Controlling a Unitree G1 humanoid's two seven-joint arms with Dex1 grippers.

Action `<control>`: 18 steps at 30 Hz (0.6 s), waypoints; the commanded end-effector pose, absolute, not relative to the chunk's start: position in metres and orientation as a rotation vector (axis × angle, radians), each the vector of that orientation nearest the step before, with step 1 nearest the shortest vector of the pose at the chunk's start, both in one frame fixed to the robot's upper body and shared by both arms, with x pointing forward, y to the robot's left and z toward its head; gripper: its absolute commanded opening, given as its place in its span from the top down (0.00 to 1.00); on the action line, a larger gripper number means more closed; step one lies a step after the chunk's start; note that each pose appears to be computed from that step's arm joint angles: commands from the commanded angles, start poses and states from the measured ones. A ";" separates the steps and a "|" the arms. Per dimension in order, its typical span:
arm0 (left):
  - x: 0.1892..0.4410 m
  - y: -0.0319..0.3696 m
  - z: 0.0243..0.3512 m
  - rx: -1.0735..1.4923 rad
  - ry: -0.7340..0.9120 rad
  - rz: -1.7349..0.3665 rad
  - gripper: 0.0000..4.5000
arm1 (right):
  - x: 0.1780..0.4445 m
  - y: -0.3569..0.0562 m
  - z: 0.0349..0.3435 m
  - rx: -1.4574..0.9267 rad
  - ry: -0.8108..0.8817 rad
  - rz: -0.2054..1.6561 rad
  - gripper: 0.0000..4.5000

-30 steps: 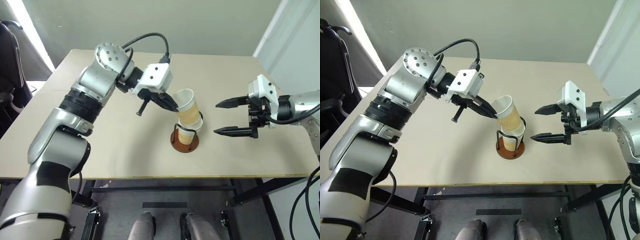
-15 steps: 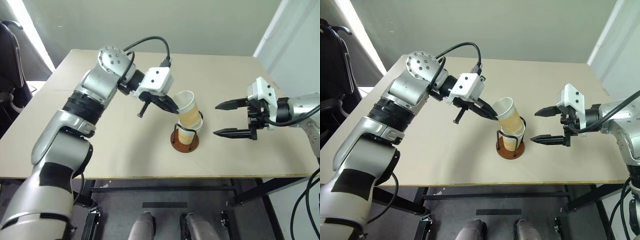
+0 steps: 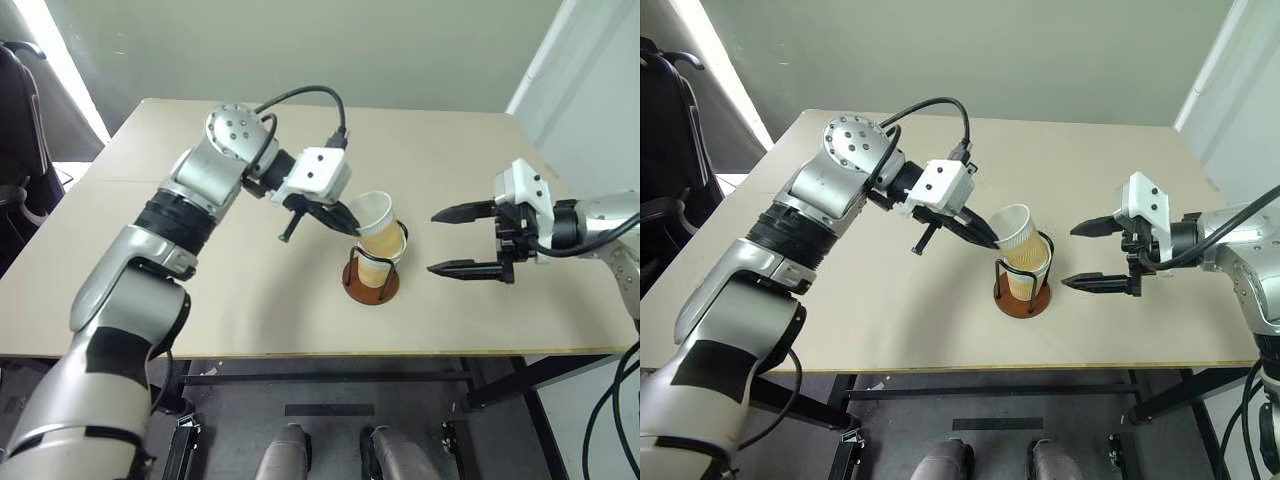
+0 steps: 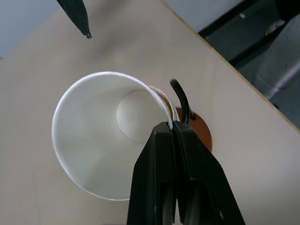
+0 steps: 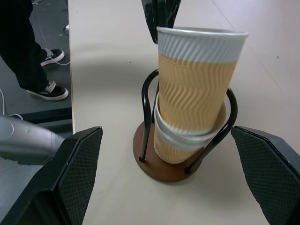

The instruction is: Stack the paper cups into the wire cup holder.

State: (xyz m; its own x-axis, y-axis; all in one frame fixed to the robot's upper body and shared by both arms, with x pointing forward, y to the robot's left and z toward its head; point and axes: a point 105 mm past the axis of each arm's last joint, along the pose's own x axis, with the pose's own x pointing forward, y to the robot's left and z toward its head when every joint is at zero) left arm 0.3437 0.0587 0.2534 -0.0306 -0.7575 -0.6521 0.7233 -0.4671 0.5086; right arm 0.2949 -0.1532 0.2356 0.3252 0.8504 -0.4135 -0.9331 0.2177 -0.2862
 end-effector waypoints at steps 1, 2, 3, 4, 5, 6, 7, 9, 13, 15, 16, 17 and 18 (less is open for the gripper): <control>0.340 0.061 0.263 1.212 -0.063 -1.736 0.99 | 0.291 -0.156 0.251 -0.562 0.123 1.226 0.00; 0.341 0.062 0.264 1.217 -0.063 -1.731 0.99 | 0.292 -0.156 0.251 -0.563 0.125 1.226 0.00; 0.342 0.063 0.264 1.222 -0.064 -1.727 0.99 | 0.292 -0.156 0.251 -0.563 0.126 1.226 0.00; 0.343 0.062 0.266 1.220 -0.067 -1.723 0.99 | 0.292 -0.156 0.251 -0.562 0.127 1.227 0.00; 0.344 0.062 0.266 1.216 -0.068 -1.720 0.99 | 0.292 -0.156 0.250 -0.562 0.128 1.228 0.00; 0.345 0.061 0.267 1.214 -0.067 -1.716 0.99 | 0.293 -0.156 0.250 -0.561 0.128 1.228 0.00; 0.346 0.061 0.268 1.211 -0.070 -1.710 0.99 | 0.293 -0.156 0.250 -0.560 0.129 1.229 0.00; 0.348 0.059 0.270 1.195 -0.080 -1.701 0.91 | 0.293 -0.156 0.250 -0.559 0.130 1.231 0.00; 0.351 0.054 0.277 1.155 -0.112 -1.687 0.64 | 0.293 -0.157 0.249 -0.556 0.136 1.233 0.00; 0.352 0.052 0.281 1.139 -0.124 -1.679 0.49 | 0.293 -0.158 0.249 -0.553 0.138 1.232 0.00; 0.353 0.051 0.282 1.131 -0.128 -1.675 0.41 | 0.293 -0.158 0.249 -0.553 0.139 1.231 0.00; 0.354 0.051 0.285 1.119 -0.131 -1.669 0.33 | 0.293 -0.158 0.249 -0.552 0.140 1.231 0.00; 0.354 0.051 0.287 1.103 -0.132 -1.664 0.26 | 0.293 -0.158 0.249 -0.551 0.140 1.230 0.00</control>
